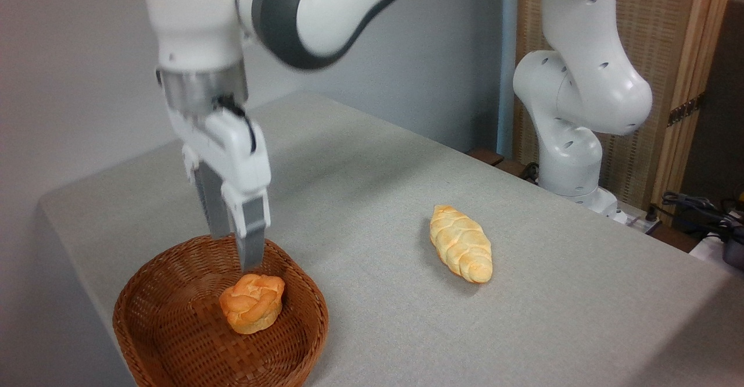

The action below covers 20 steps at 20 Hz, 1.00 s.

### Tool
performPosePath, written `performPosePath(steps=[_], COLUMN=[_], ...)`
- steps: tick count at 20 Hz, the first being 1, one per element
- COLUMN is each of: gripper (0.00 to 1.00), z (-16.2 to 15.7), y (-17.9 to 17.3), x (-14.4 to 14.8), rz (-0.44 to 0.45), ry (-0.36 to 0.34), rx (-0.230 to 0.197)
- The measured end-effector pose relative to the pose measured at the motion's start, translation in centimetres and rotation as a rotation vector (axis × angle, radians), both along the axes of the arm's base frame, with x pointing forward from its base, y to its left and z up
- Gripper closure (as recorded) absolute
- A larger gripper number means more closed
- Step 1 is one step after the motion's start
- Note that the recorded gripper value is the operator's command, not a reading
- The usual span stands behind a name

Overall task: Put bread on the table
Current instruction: 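Lower the open gripper into the basket around the round orange roll, then close the gripper on the round roll and lift it from the basket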

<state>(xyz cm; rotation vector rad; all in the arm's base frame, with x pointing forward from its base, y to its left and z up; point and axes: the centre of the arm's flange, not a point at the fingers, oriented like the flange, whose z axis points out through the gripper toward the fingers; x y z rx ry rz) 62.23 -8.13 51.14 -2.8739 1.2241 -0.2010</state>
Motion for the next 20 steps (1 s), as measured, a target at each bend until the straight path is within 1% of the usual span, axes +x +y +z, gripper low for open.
performPosePath(steps=[1,5,7,10,13,14,15,16,17,19,20], gripper=[0.00,0.00,0.00,0.00,0.01,0.04,0.20,0.29,0.42,0.55,0.57], z=[-1.4,-4.6,-5.3,-6.4,-7.3,-7.8,-8.1,-8.5,-8.7,-8.9,-8.9], y=[-0.1,-0.1,-0.1,0.0,-0.3,-0.6,-0.7,-0.9,-1.0,-1.2,-1.2], x=[0.5,0.7,0.5,0.3,0.3,0.3,0.2,0.2,0.1,0.0,0.0], rz=[-0.001,-0.001,-0.001,-0.009,-0.016,-0.020,-0.023,-0.026,-0.028,-0.030,-0.031], ry=[0.003,0.034,0.047,0.064,0.050,0.044,0.043,0.043,0.044,0.046,0.046], rx=[-0.001,0.002,0.005,0.025,0.025,0.024,0.024,0.023,0.023,0.023,0.023])
